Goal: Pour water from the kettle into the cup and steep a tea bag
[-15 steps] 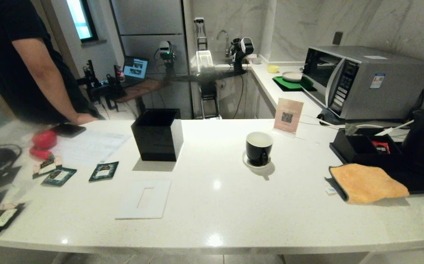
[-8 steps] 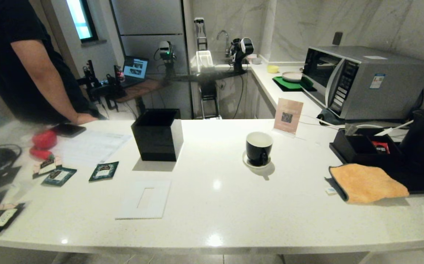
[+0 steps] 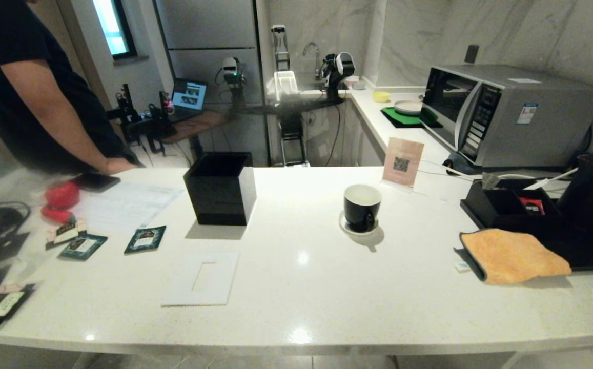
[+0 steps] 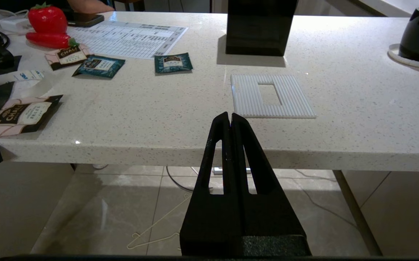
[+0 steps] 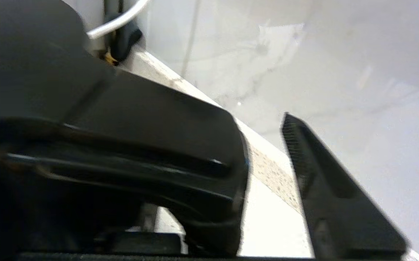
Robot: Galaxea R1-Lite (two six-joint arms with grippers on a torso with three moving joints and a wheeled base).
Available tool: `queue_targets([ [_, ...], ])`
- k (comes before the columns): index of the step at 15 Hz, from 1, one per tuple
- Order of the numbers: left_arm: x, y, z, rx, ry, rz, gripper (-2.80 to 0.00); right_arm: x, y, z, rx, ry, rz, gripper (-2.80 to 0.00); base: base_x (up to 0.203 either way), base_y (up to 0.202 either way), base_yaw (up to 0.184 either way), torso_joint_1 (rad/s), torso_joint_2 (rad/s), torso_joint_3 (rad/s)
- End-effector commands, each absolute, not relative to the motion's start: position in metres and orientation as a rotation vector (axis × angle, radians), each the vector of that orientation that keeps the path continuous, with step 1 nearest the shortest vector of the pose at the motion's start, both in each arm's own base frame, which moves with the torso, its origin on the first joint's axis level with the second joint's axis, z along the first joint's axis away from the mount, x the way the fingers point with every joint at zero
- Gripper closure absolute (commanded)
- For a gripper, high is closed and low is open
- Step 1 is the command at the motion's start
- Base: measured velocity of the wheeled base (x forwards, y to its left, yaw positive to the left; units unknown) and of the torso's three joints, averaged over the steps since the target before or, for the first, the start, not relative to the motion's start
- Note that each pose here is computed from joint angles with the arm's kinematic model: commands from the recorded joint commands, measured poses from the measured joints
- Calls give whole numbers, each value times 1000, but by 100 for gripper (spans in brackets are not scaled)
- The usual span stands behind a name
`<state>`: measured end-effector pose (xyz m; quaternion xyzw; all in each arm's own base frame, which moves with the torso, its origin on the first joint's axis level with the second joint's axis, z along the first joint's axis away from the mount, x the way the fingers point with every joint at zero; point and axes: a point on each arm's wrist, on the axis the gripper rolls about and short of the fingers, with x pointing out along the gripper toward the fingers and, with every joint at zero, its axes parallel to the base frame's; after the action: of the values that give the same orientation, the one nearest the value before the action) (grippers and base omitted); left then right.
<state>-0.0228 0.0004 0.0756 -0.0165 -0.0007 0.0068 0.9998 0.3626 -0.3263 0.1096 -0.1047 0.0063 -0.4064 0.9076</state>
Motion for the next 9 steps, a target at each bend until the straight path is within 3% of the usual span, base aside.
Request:
queue_targets([
  [1, -23, 0, 76, -34, 0, 14, 0, 363, -325, 110, -219, 10, -837, -280, 0, 0, 0, 0, 0, 0],
  [9, -23, 0, 76, -34, 0, 14, 0, 350, -314, 109, -207, 58, -833, -280, 0, 0, 0, 0, 0, 0],
])
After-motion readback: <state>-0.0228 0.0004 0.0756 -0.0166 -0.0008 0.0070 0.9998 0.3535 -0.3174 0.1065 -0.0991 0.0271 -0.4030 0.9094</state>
